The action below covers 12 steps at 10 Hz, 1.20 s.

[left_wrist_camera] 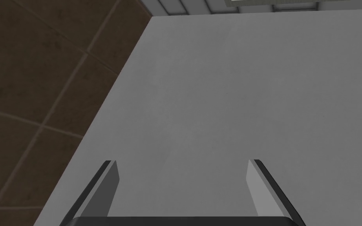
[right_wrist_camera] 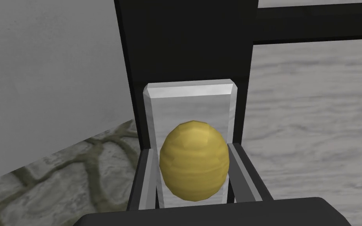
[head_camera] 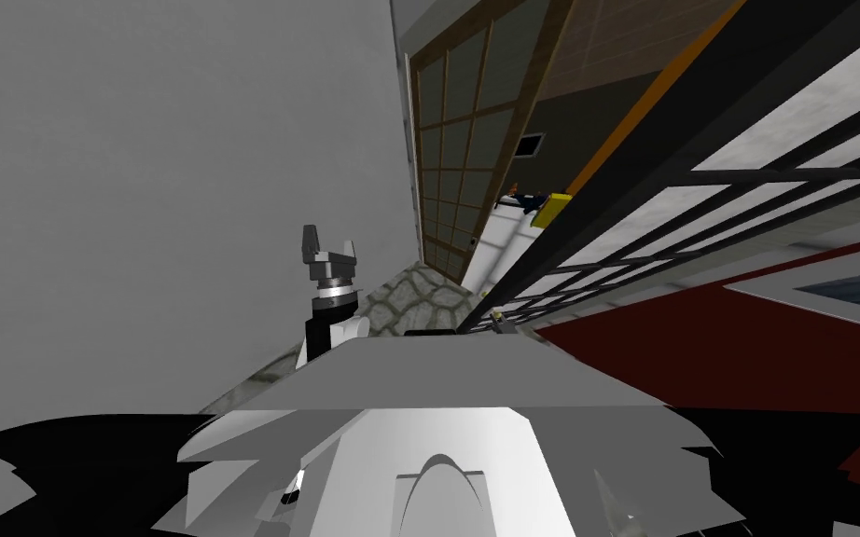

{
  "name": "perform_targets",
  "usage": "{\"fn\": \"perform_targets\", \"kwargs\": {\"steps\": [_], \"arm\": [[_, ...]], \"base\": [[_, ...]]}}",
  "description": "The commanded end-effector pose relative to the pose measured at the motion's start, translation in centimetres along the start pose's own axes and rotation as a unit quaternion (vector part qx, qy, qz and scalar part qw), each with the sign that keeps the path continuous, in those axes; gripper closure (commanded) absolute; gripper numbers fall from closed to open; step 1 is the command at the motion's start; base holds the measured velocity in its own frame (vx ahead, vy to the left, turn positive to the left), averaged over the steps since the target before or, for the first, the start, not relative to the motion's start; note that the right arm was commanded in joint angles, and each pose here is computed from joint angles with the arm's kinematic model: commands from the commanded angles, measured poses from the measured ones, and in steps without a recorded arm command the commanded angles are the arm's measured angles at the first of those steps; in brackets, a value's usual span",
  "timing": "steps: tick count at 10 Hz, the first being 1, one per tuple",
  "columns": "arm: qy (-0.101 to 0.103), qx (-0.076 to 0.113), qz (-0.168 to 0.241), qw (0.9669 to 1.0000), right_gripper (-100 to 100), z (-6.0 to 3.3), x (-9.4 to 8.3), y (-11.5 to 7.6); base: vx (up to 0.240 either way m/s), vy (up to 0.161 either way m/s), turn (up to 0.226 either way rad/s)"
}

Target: Pull the door open

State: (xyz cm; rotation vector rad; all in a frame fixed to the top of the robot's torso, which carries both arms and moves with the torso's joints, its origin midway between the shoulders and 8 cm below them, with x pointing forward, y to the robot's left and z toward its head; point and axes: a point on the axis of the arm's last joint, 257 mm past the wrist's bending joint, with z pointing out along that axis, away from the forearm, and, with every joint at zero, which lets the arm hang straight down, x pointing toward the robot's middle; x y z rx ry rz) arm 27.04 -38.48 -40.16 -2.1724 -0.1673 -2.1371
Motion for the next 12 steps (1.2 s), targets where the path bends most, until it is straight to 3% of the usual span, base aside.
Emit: {"fn": "perform_targets", "kwargs": {"steps": [1,8,12], "arm": [[0.002,0.004,0.006,1.0000,100,0.28,-0.1,-0.3],[0.007,-0.001,0.006,1.0000,100,1.36,0.2,1.4],[0.005,-0.002,0.006,1.0000,100,1.67,0.1,1.7]], "base": [[-0.243,-0.036,0.224],[-0.224,-0.075,0.184],[-0.173,-0.052,0.105]]}}
